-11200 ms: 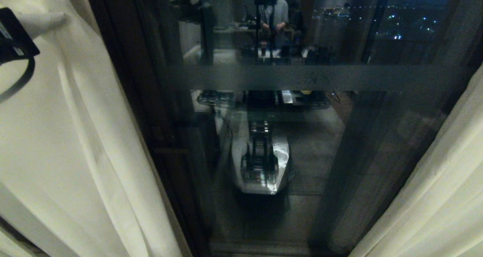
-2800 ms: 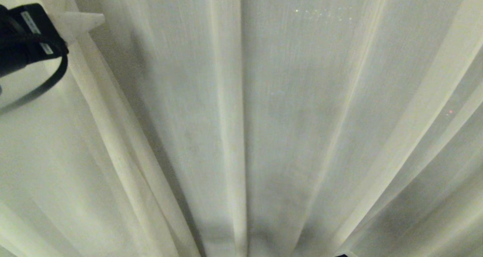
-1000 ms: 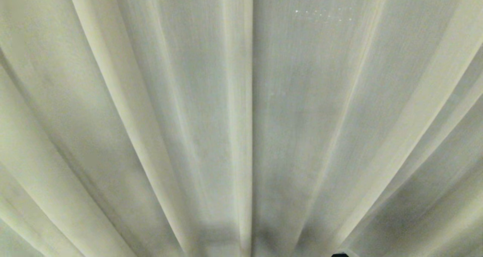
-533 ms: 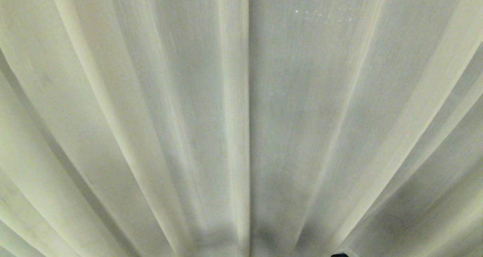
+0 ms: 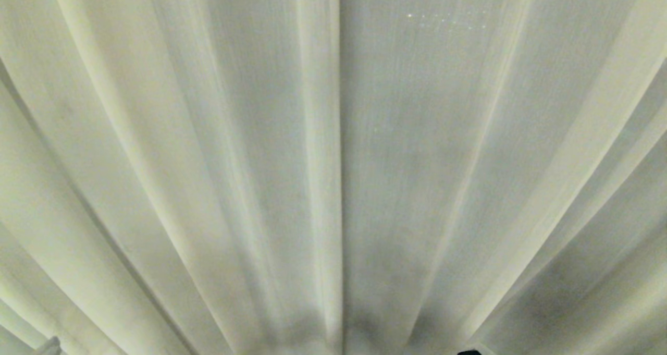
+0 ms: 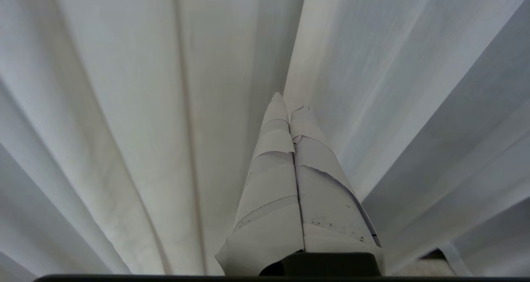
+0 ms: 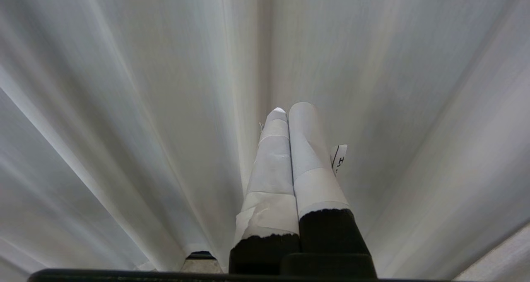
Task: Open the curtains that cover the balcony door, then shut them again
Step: Close the inner curtains on both sides, then close the outer curtains on both sides
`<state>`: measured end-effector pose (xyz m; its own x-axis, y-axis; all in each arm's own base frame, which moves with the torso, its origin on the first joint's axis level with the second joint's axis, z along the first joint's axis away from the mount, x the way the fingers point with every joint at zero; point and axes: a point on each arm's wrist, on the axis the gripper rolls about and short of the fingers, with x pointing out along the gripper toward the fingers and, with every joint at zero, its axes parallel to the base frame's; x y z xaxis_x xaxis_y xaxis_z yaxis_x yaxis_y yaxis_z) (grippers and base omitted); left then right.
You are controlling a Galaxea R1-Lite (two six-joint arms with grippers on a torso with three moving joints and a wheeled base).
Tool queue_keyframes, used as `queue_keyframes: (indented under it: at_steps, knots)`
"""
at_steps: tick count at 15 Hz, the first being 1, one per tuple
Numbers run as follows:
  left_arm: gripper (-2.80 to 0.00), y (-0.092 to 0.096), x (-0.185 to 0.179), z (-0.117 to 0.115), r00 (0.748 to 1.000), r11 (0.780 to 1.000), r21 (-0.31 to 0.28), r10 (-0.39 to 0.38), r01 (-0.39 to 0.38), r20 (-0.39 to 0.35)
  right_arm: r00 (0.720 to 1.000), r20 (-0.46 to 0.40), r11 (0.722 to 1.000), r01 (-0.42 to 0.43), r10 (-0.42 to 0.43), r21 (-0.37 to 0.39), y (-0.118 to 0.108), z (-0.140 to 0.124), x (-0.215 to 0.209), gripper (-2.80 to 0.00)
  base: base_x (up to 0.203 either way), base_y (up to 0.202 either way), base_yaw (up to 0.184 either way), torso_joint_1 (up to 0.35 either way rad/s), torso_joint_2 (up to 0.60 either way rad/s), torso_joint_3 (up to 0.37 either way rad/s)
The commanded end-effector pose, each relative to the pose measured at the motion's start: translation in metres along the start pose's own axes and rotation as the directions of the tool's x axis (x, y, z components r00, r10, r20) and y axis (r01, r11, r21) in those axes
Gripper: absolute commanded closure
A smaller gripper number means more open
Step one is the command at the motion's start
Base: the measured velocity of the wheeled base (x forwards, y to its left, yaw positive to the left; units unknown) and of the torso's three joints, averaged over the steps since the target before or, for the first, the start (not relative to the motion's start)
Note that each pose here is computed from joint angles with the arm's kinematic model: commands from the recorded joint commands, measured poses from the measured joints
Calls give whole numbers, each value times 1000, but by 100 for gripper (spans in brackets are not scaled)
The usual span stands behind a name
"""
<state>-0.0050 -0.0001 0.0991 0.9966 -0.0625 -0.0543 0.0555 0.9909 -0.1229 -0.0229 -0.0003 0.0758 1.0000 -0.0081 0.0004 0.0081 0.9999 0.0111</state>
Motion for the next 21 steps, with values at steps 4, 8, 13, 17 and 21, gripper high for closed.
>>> queue_keyframes:
  at_steps: [4,8,13,17,21]
  knots:
    - [0,0,-19,-17,996,999,38,17,-20,83,1000,-2,1000,0,0,1,0,0,0,0,0,0,0,0,0,0]
    - [0,2,-17,-22,996,992,111,48,-57,75,1000,-2,1000,0,0,0,0,0,0,0,0,0,0,0,0,0]
    - [0,2,-18,-24,997,992,104,66,-68,27,1000,-2,1000,0,0,0,0,0,0,0,0,0,0,0,0,0]
    - [0,2,-18,-25,997,992,106,66,-68,26,1000,-2,1000,0,0,1,0,0,0,0,0,0,0,0,0,0]
    - [0,2,-18,-25,997,990,121,62,-66,38,1000,-2,1000,0,0,0,0,0,0,0,0,0,0,0,0,0]
